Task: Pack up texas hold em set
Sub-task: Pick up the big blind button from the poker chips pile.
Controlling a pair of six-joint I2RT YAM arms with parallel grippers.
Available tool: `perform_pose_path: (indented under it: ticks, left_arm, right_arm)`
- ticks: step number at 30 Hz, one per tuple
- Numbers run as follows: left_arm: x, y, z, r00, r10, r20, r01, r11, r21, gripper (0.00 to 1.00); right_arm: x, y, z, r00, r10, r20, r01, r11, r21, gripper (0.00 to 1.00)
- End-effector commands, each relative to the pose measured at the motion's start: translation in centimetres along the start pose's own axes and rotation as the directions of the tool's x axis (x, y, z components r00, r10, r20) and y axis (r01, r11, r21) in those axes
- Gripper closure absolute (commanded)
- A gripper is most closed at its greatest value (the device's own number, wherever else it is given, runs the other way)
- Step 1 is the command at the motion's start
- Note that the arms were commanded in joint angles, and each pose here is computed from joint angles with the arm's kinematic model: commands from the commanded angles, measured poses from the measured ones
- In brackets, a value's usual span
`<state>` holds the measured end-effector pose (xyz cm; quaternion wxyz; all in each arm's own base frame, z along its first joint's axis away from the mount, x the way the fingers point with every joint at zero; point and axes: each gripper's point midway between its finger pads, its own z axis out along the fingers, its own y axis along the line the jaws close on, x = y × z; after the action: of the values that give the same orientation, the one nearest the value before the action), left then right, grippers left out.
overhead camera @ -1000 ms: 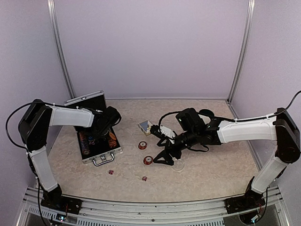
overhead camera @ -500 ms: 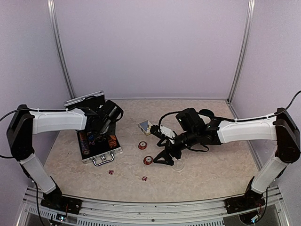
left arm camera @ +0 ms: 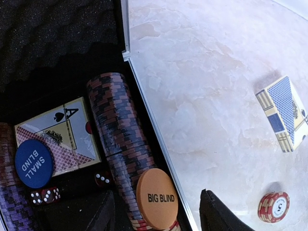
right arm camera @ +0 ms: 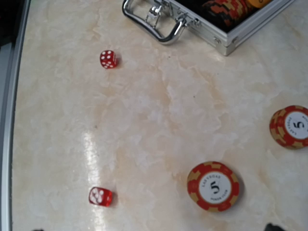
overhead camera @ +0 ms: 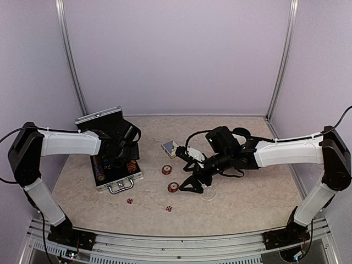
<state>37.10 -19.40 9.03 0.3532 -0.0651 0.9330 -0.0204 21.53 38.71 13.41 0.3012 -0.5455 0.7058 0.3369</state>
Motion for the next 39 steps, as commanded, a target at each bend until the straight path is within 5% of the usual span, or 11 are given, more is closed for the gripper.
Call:
perform_pose_path:
  ticks: [1, 39]
  left_arm:
    - [0.5, 0.0, 1.2, 0.999, -0.036, -0.022, 0.037, 0.999, 0.027, 0.42]
    - [0.3, -0.4, 2.1, 0.997, -0.067, -0.047, 0.069, 0.997, 0.039, 0.96]
  right_arm:
    - [0.3, -0.2, 0.0, 1.000, 0.003, 0.002, -0.003, 1.000, -0.005, 0.01]
    - [0.5, -0.1, 0.2, 1.000, 0.006, -0.004, -0.006, 1.000, -0.019, 0.01]
